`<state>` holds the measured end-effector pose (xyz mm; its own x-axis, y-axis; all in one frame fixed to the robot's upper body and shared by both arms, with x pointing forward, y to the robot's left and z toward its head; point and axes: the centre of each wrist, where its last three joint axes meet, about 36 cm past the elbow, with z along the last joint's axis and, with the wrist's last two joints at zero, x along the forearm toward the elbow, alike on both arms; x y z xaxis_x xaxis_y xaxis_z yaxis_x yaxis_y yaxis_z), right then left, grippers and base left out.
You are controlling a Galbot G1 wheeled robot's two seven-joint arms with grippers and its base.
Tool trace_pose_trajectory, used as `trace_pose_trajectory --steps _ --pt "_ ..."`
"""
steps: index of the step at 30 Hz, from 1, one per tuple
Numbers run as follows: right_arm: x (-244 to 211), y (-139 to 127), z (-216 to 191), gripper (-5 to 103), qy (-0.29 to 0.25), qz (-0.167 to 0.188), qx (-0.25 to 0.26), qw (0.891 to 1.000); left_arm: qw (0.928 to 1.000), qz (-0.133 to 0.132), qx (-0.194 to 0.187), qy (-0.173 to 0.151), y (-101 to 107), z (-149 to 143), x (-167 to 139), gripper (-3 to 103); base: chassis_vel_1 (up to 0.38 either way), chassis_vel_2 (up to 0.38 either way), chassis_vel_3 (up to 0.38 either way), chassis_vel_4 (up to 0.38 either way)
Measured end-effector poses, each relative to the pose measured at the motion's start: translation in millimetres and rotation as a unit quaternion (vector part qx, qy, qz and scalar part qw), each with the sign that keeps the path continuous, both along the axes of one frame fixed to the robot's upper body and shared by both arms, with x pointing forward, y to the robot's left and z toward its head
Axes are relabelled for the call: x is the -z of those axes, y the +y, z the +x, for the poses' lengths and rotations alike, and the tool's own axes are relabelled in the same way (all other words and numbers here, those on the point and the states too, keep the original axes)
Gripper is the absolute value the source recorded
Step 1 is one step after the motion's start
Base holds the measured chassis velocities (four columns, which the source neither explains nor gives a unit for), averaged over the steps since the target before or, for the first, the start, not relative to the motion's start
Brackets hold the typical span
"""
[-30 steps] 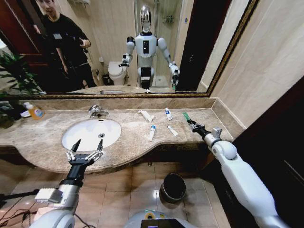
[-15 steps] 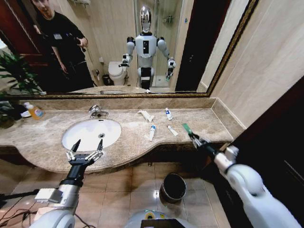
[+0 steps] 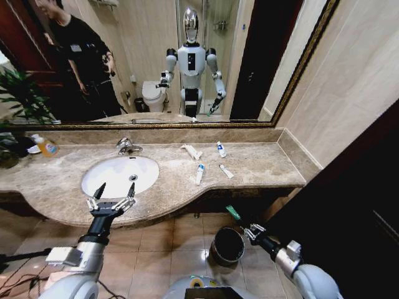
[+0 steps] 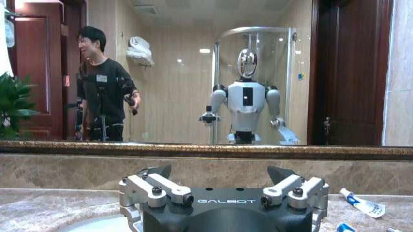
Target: Pick up the trash from the sink and place it in the trash bin.
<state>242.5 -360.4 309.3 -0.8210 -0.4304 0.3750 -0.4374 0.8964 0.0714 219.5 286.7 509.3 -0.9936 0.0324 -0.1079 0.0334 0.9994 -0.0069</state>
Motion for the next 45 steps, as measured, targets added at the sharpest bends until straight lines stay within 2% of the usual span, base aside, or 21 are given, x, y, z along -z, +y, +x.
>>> trace_pose_trajectory --steps 6,11,14,22,28,32,39,43,44,45 --pt "46.3 -5.6 -7.9 20 0.009 -0.027 0.033 0.999 1.0 0.0 0.0 0.0 0.0 0.0 0.0 100 0.0 0.0 0.0 0.0" --pt "68.3 -8.0 -7.7 20 0.013 -0.034 0.049 0.998 1.0 0.0 0.0 0.0 0.0 0.0 0.0 100 0.0 0.0 0.0 0.0" --pt "97.7 -9.5 -5.8 20 0.02 -0.057 0.076 0.995 1.0 0.0 0.0 0.0 0.0 0.0 0.0 100 0.0 0.0 0.0 0.0" --pt "149.2 -20.0 3.5 20 0.054 -0.086 0.125 0.987 1.0 0.0 0.0 0.0 0.0 0.0 0.0 100 0.0 0.0 0.0 0.0" --pt "172.3 -25.5 2.8 20 0.076 -0.099 0.134 0.983 1.0 0.0 0.0 0.0 0.0 0.0 0.0 100 0.0 0.0 0.0 0.0" --pt "184.5 -14.7 4.0 20 0.084 -0.095 0.127 0.984 1.0 0.0 0.0 0.0 0.0 0.0 0.0 100 0.0 0.0 0.0 0.0" --pt "211.2 29.4 12.2 20 0.096 -0.09 0.092 0.987 1.0 0.0 0.0 0.0 0.0 0.0 0.0 100 0.0 0.0 0.0 0.0" --pt "216.8 40.5 13.4 20 0.11 -0.09 0.081 0.987 1.0 0.0 0.0 0.0 0.0 0.0 0.0 100 0.0 0.0 0.0 0.0" --pt "218.0 43.4 13.9 17 0.116 -0.09 0.078 0.986 1.0 0.0 0.0 0.0 0.0 0.0 0.0 100 0.0 0.0 0.0 0.0" --pt "219.0 46.6 14.8 21 0.12 -0.09 0.077 0.986 1.0 0.0 0.0 0.0 0.0 0.0 0.0 100 0.0 0.0 0.0 0.0"
